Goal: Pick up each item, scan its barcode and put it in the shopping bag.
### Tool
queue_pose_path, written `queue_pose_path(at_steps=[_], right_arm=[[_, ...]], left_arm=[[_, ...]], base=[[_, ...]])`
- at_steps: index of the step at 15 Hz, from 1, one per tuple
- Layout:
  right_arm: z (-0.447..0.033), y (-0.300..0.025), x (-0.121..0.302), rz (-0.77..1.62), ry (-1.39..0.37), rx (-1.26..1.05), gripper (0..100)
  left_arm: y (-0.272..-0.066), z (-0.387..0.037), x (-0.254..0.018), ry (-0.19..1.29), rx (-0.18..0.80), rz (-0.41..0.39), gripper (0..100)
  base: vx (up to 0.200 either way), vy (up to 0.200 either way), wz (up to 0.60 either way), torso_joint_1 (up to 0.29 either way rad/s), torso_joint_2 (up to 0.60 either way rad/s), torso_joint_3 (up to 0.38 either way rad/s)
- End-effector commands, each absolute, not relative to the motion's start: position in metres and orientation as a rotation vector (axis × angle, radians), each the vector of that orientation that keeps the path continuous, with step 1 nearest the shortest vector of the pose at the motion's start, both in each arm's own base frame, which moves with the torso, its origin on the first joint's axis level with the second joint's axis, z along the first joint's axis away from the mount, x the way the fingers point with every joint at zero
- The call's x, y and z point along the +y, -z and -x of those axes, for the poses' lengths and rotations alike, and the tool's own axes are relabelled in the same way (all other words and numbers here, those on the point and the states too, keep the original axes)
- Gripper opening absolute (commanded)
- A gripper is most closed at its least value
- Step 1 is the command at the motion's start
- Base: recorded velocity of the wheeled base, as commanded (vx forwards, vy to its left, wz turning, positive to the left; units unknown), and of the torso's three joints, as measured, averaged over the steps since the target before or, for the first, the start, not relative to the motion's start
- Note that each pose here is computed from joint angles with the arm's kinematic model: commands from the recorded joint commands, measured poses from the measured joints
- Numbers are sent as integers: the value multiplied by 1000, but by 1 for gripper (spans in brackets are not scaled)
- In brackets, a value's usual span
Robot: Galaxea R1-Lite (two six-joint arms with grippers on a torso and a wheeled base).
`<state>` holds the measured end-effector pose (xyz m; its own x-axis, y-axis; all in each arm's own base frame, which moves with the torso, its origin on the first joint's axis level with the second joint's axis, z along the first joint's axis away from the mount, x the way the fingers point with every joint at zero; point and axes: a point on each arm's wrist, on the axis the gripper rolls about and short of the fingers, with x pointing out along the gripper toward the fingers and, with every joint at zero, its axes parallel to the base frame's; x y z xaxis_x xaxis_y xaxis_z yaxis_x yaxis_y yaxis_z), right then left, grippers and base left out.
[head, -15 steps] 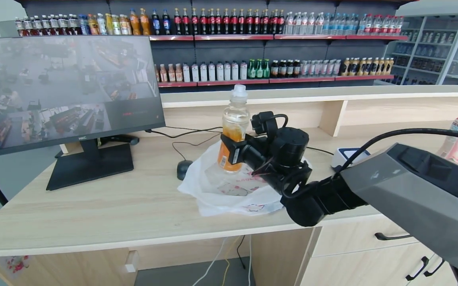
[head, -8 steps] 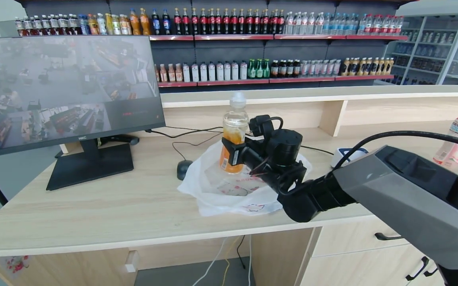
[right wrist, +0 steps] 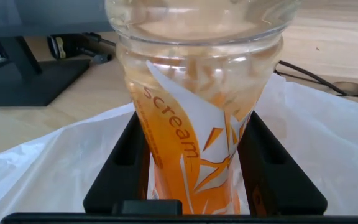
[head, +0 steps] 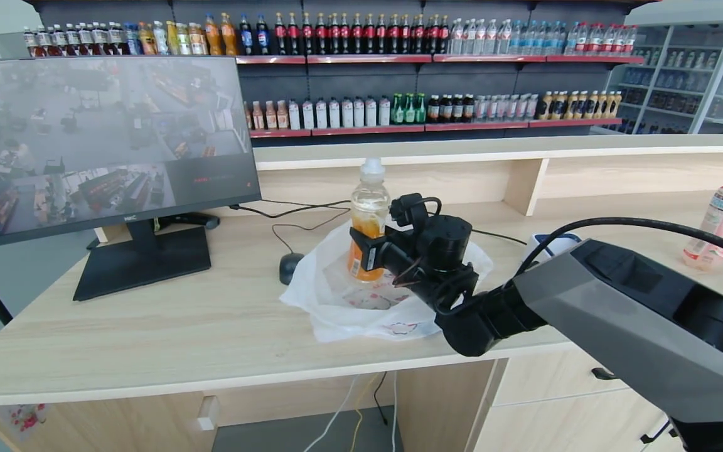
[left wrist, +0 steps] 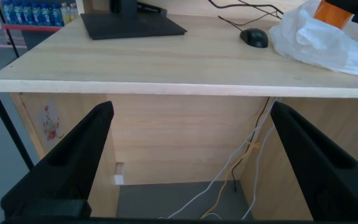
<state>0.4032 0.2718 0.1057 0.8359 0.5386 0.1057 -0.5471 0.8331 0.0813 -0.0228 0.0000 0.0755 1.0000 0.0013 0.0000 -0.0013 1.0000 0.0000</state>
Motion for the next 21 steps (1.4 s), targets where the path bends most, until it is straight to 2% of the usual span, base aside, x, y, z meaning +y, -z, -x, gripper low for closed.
queue_pose_path(at_steps=[1,12,13,21], right_arm=[[-403,-100,273,-102,-575,-65,0],[-403,-96,272,-98,-576,-52,0],[-402,-96,272,-97,-578,-49,100],[-400,-103,272,-116,-575,-110,100]], left_arm=[[-75,23,0,-2,0,0,100],[-75,23,0,-2,0,0,100],[-75,23,0,-2,0,0,100],[-75,23,0,-2,0,2,100]], base=[[0,0,0,0,0,0],[0,0,0,0,0,0],[0,0,0,0,0,0],[0,0,0,0,0,0]])
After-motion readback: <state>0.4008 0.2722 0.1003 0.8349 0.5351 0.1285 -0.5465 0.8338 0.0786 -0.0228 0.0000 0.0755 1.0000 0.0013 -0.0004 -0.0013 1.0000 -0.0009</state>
